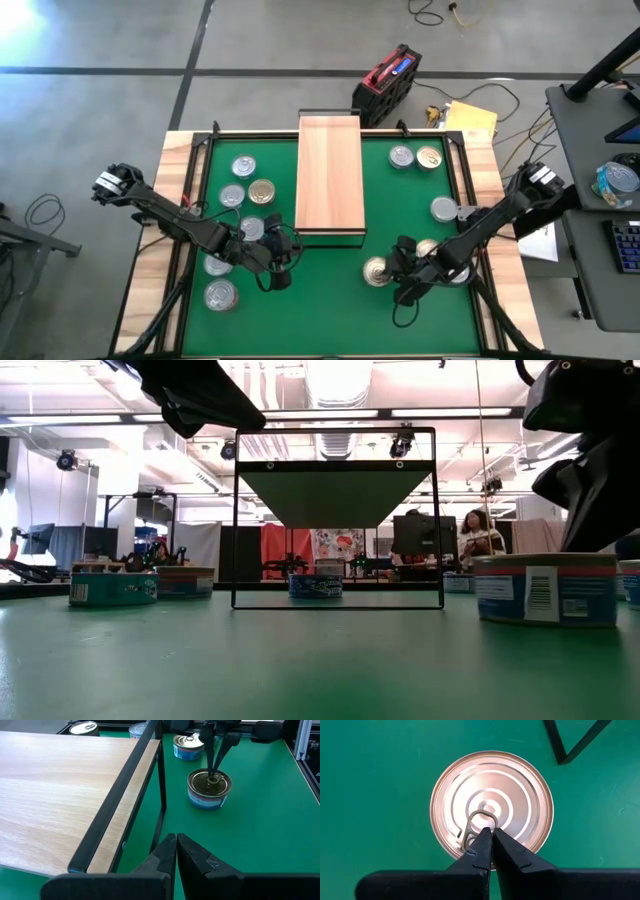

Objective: Stack canned seafood by type on shelf
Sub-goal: Put the bottom center dark blue tuna can on the shelf

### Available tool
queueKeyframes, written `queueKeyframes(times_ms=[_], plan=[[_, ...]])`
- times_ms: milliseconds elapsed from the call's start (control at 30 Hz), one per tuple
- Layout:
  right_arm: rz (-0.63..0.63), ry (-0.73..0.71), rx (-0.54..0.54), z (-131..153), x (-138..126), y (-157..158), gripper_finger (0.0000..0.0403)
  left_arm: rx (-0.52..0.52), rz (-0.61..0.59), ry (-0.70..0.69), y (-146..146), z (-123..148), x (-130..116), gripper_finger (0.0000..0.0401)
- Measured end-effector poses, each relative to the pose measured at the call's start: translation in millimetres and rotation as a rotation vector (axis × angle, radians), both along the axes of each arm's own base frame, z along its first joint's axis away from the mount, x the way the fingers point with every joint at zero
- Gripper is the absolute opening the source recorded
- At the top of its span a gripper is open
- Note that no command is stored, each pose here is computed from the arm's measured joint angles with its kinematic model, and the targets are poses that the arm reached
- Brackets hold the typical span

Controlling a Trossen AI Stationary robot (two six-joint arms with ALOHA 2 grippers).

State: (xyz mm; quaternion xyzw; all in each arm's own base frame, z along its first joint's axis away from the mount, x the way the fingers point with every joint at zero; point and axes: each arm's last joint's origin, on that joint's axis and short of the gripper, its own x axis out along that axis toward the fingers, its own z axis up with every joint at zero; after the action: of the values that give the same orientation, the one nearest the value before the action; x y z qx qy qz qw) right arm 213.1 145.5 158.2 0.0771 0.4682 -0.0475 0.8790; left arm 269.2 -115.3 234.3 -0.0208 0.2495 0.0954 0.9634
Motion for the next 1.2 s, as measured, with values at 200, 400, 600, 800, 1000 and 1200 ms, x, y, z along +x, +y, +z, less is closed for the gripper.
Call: queueKeyframes(times_ms=[200, 400, 600, 800, 1000, 1200], plan=[[0.022, -0.006, -0.008, 7.4, -4.1, -3.0, 0.0009, -0.011, 0.004, -0.01, -0.2, 0.7, 0.5, 0.0], [0.057, -0.025, -0.028, 15.9, -7.6, -5.8, 0.0009, -0.033, 0.007, -0.048, -1.1, 3.8, 2.3, 0.0], [0.094, -0.044, -0.063, 26.4, -9.4, -8.2, 0.0009, -0.073, 0.013, -0.104, -3.0, 8.5, 4.5, 0.0], [0.132, -0.071, -0.142, 28.3, -8.7, -9.6, 0.0009, -0.098, -0.003, -0.157, -12.5, 2.2, 14.0, 0.0], [0.133, -0.073, -0.174, 26.9, -7.0, -13.7, 0.0009, -0.14, -0.024, -0.182, -28.0, -9.1, 20.0, 0.0], [0.093, -0.11, -0.26, 25.6, -4.0, -20.4, 0.0009, -0.13, -0.03, -0.199, -41.7, -5.2, 32.4, 0.0]])
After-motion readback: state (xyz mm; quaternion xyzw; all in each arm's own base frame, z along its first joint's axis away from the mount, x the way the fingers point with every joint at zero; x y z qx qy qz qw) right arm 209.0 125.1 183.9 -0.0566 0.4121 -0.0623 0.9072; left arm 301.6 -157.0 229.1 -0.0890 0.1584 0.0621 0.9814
